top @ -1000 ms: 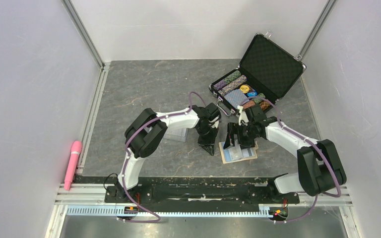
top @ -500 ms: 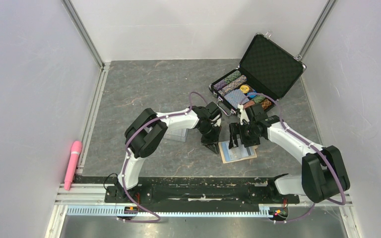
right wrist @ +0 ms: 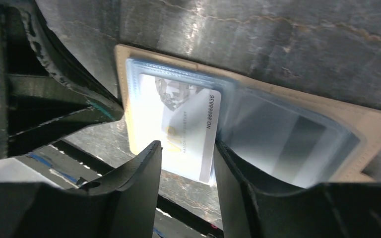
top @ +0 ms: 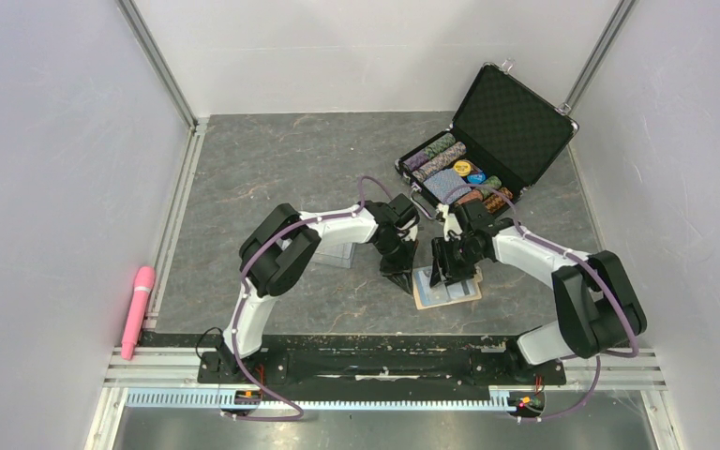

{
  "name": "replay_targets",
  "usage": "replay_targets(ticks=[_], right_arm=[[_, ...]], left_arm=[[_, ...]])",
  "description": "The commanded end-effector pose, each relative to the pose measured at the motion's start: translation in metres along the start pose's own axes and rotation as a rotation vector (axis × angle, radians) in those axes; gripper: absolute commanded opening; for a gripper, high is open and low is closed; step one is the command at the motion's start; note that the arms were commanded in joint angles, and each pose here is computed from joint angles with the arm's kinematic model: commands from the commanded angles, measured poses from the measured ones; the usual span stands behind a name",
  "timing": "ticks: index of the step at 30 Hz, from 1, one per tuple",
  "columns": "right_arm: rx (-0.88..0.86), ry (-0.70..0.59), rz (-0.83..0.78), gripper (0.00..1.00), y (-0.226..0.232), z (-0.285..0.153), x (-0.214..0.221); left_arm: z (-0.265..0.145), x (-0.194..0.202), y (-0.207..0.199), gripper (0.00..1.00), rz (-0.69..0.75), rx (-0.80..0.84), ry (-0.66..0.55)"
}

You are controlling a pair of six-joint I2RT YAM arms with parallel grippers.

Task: Put the credit cards into the card holder
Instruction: Insert the credit card into the card holder, then pick up the credit card from the storage box.

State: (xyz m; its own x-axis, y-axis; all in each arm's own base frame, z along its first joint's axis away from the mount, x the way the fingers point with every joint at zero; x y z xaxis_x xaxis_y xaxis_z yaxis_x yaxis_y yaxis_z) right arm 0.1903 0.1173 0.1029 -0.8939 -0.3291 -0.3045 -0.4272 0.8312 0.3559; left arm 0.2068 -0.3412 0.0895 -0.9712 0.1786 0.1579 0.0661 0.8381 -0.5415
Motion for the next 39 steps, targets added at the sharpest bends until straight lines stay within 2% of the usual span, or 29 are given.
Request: replay_targets(ticks=[1,5,8,11,15,20,23,31,39], right_arm=[[-0.108,-0.017,-0.01,0.4,0.013,0.002,-0.012],[-0.193,-0.027,0.016,0.27,0.022,0.002,-0.015],[-0.244,-0.022,0.042,0.26,0.026,0.006,-0.011],[-0.22,-0.02,0.042,0.3,0.024,0.004,-0.01],[-0.113,-0.028,-0.002,0.44,0.019,-0.007,-0.019],[-0.06,-0.05,-0.042,0.59,0.019,-0.018,-0.027],[-0.051,-0.059,-0.053,0.66,0.019,-0.022,-0.028],[-0.031,-0.095,-0.05,0.71,0.018,-0.028,-0.034],[-0.074,-0.134,-0.037,0.72,0.025,-0.029,-0.049]], left_arm=[[-0.001,-0.007,-0.004,0.02,-0.002,-0.015,-0.019],[-0.004,-0.009,-0.005,0.02,0.007,-0.033,-0.033],[-0.01,-0.011,-0.007,0.02,0.018,-0.052,-0.057],[-0.021,-0.01,-0.007,0.09,0.045,-0.098,-0.1],[-0.044,-0.007,-0.009,0.25,0.088,-0.152,-0.186],[-0.069,-0.005,-0.02,0.37,0.126,-0.114,-0.265],[-0.079,-0.005,-0.026,0.4,0.138,-0.072,-0.3],[-0.107,-0.005,-0.034,0.48,0.149,0.1,-0.399],[-0.139,-0.016,-0.014,0.51,0.063,0.435,-0.511]])
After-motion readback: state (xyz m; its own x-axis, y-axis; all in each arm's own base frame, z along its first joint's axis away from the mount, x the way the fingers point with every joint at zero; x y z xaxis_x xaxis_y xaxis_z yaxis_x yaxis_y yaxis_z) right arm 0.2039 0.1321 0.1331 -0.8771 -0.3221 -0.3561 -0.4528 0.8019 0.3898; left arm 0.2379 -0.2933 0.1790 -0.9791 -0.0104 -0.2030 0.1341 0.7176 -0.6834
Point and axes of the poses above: each gripper's point midway between its finger pads, its own z axis out along the fingers, its own y axis along the line the jaws close on, x = y × z, the point moved 9 cm from there along -z, back along the fingers, and after that the axes turned 11 degrees about -z, right-handed, at the moved point
